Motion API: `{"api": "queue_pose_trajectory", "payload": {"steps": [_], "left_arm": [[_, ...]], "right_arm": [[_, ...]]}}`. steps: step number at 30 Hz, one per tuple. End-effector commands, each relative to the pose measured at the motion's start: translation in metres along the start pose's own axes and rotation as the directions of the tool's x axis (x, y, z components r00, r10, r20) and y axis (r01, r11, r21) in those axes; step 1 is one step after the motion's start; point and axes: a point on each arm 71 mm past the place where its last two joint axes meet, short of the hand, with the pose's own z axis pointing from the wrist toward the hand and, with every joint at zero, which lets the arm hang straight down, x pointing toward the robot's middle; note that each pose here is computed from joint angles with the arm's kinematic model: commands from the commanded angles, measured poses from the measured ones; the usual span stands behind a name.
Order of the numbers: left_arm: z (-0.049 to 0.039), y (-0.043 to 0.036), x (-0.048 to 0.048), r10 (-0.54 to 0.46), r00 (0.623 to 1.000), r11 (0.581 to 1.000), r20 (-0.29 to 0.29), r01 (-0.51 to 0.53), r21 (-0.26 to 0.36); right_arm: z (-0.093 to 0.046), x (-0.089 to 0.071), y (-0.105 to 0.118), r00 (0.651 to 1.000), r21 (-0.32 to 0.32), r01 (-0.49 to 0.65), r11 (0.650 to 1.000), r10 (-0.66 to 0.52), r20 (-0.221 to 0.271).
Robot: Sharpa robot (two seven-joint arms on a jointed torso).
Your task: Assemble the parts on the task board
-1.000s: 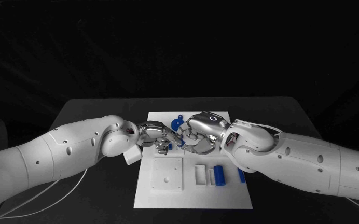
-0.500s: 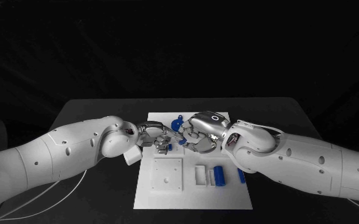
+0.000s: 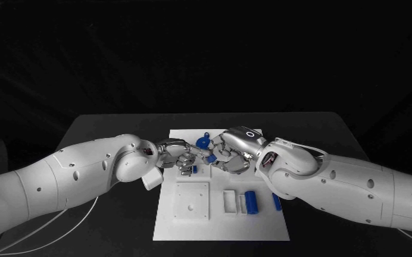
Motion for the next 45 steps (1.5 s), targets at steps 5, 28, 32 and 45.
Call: {"api": "queue_pose_trajectory", "payload": {"steps": [5, 28, 32, 45], "left_arm": [[-0.0004, -0.0066, -0.0006, 0.055, 0.993, 0.995, 0.106, -0.064, 0.082], [0.0007, -0.0036, 0.0058, 0.098, 0.986, 0.99, 0.135, -0.11, 0.089], [0.0012, -0.0043, 0.0071, 0.095, 0.986, 0.99, 0.134, -0.108, 0.095], [0.004, -0.0073, 0.0115, 0.083, 0.988, 0.989, 0.128, -0.098, 0.112]], "right_arm": [[-0.001, 0.001, -0.008, 0.997, 0.107, -0.077, 0.991, 0.077, 0.003], [-0.003, -0.001, -0.01, 0.992, 0.152, -0.123, 0.981, 0.116, 0.056], [-0.003, 0.0, -0.01, 0.991, 0.153, -0.126, 0.98, 0.119, 0.054], [-0.001, 0.0, -0.007, 0.992, 0.149, -0.126, 0.981, 0.12, 0.051]]}}
